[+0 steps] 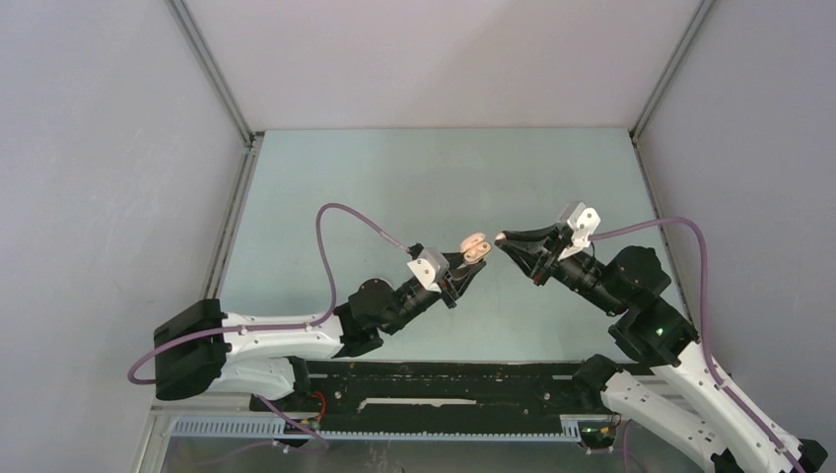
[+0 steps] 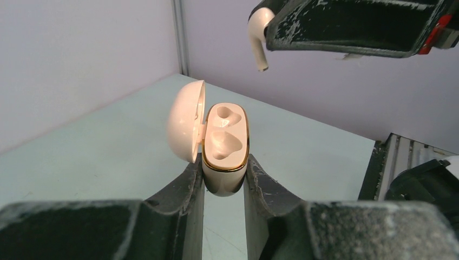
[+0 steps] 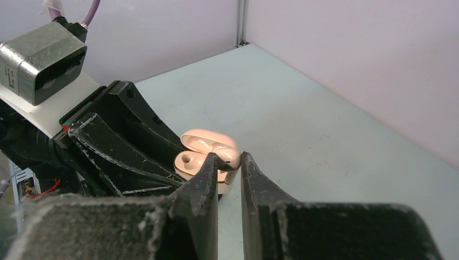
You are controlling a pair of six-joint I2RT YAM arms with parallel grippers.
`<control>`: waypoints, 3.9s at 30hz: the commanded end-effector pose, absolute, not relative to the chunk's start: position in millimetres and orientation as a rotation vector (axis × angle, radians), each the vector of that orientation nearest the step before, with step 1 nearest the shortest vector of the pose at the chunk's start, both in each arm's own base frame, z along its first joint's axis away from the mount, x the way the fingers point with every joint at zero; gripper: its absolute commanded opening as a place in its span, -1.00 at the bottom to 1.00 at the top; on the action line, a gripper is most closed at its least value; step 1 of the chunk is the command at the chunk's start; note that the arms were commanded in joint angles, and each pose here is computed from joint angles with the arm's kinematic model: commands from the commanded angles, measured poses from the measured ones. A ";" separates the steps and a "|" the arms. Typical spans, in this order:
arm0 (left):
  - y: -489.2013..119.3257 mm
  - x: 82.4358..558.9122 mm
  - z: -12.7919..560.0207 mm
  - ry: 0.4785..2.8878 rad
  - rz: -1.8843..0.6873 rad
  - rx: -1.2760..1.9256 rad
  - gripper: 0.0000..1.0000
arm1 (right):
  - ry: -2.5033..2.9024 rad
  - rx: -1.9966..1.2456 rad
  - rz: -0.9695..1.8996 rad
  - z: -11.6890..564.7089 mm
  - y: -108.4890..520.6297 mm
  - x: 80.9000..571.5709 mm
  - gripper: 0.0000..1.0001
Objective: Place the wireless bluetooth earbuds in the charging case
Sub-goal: Place the earbud in the charging case.
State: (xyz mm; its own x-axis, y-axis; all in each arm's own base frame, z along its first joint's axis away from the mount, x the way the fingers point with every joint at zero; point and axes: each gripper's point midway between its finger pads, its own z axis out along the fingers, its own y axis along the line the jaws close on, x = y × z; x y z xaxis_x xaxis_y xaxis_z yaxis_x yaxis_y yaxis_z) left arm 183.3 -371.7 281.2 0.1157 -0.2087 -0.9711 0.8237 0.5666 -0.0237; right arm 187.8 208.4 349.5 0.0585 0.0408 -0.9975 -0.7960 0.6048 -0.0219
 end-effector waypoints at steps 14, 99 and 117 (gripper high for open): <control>-379.8 163.5 320.7 1.140 -1.022 0.569 -1.00 | 1.261 -0.807 0.748 352.9 226.9 180.8 -1.00; -369.2 168.2 320.0 1.138 -1.037 0.477 -0.99 | 1.327 -0.854 0.762 323.7 231.9 181.1 -0.13; -369.6 161.4 296.1 1.195 -1.047 0.537 -0.99 | 1.421 -0.997 0.924 390.8 205.0 159.4 0.96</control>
State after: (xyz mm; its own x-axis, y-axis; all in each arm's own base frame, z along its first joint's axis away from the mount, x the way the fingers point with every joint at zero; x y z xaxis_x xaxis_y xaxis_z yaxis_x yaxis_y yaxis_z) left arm 168.1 -373.7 284.3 0.0085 -0.3231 -0.9463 0.8608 0.4840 -0.1575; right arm 166.3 207.2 397.4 0.0386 -0.0376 -0.9985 -0.9233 0.3809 -0.0501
